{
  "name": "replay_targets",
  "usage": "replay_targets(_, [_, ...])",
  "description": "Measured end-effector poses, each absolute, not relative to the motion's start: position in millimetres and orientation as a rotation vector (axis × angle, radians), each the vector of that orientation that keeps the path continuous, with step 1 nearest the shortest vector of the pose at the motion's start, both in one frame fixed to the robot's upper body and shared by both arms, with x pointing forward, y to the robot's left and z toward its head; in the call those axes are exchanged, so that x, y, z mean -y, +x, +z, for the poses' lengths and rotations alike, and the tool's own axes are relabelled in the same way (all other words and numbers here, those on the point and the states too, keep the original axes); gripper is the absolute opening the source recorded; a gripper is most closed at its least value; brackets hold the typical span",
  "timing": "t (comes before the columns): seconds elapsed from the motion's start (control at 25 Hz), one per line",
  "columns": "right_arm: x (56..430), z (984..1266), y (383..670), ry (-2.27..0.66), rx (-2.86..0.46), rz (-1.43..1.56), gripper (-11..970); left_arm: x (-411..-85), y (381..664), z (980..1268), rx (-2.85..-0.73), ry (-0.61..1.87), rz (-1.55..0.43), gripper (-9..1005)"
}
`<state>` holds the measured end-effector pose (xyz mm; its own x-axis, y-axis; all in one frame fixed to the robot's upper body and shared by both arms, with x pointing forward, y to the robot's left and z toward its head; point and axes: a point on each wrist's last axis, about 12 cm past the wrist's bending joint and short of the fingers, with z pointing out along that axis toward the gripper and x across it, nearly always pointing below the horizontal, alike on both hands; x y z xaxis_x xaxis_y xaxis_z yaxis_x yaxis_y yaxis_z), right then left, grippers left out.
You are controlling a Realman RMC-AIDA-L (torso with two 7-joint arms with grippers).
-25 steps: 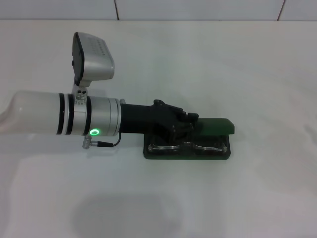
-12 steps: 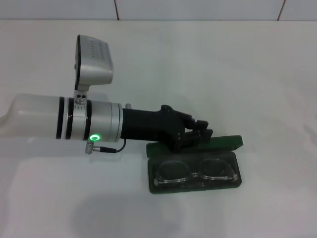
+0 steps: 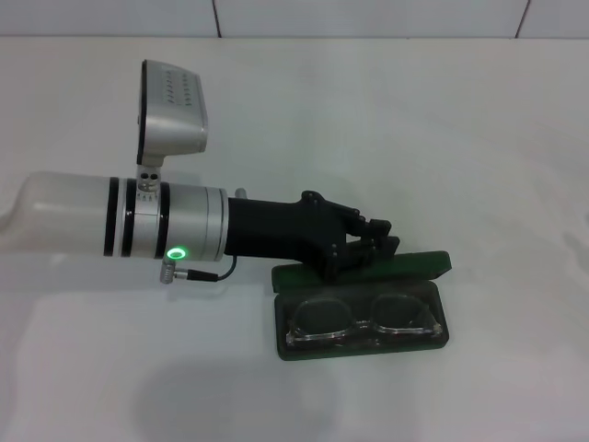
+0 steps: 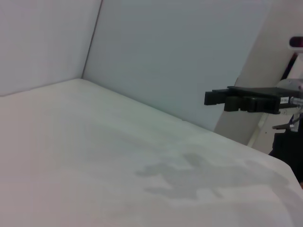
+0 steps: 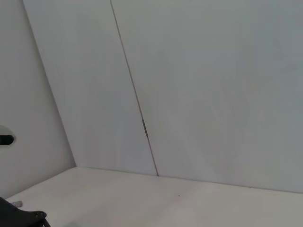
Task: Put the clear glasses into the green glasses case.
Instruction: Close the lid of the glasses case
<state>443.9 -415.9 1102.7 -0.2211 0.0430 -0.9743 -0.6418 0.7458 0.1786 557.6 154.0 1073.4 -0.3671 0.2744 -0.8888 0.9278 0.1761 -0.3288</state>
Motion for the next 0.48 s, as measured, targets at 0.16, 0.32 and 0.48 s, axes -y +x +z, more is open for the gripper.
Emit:
replay_targets(0.16, [415.9,1102.7,443.9,-0.481,-1.689,0.677,490,-154.4,556.8,1072.2,-1.773,1.142,-1.211,212])
replay_targets(0.32, [415.9,1102.7,443.8,-0.481,-1.689,0.677,492,-155.8,552.6,1067.3,-1.792,1.153,-1.211,212])
replay_targets(0.48, [415.5,1103.0,444.8,-0.483,-1.688,0.678,494,-157.0,550.5,1065.0,-1.798,1.152,-1.21,211])
